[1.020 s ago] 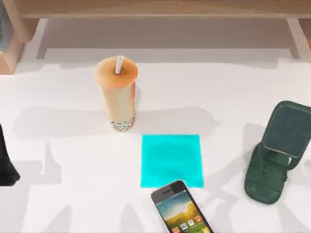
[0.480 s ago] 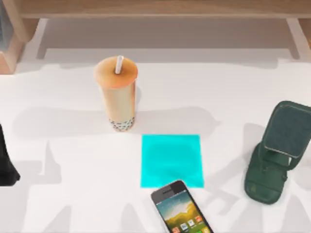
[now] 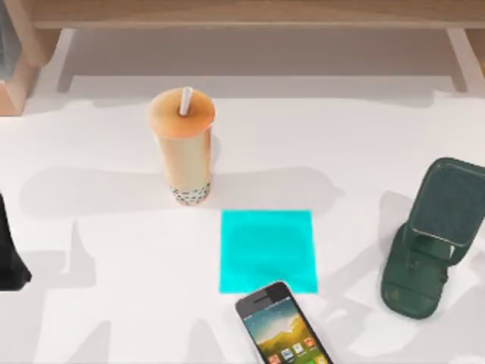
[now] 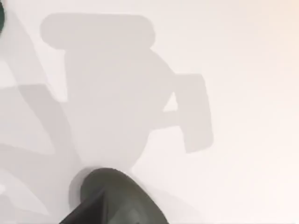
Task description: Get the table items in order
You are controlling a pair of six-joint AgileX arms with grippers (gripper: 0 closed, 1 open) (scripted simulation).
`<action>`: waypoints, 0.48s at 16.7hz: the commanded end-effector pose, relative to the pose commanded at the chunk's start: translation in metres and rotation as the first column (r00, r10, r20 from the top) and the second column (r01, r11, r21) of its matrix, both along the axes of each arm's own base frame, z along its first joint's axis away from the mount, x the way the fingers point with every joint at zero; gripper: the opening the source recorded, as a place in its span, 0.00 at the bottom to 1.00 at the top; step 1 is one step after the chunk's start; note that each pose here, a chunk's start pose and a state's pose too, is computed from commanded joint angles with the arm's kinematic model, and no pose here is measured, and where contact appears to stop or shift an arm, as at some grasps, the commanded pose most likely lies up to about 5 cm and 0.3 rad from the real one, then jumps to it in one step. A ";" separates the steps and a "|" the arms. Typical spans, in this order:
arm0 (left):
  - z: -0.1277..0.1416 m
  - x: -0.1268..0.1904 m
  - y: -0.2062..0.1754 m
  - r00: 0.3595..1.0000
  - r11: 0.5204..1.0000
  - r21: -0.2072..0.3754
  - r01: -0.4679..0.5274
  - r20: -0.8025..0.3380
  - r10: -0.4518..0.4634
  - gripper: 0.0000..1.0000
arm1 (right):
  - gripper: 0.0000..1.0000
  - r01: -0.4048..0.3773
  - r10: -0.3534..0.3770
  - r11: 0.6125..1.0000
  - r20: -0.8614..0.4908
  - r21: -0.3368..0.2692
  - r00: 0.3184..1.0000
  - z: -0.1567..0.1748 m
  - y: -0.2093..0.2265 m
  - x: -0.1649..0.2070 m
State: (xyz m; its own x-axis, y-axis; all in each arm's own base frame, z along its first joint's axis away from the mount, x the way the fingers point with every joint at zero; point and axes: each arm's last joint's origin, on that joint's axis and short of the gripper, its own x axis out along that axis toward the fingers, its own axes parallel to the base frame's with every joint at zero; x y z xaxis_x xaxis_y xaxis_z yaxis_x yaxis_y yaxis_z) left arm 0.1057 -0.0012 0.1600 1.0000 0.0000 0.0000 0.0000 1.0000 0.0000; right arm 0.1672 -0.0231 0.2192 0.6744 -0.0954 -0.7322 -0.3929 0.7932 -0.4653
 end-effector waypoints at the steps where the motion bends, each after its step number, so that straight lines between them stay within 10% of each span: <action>1: 0.000 0.000 0.000 1.000 1.000 0.000 0.000 0.000 0.000 1.00 | 1.00 -0.029 0.027 0.999 -0.057 -0.023 0.998 0.001 -0.002 0.006; 8: 0.000 0.000 0.000 1.000 1.000 0.000 0.000 0.000 0.000 1.00 | 1.00 -0.284 0.231 0.958 -0.460 -0.047 0.857 -0.006 -0.021 0.055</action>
State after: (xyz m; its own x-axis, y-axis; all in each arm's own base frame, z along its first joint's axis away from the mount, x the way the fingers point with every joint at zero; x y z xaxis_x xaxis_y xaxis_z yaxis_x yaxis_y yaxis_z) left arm 0.1057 -0.0012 0.1600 1.0000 0.0000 0.0000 0.0000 1.0000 0.0000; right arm 0.2222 -0.0441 0.2129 0.2907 -0.0607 -0.9549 -0.7619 0.5890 -0.2694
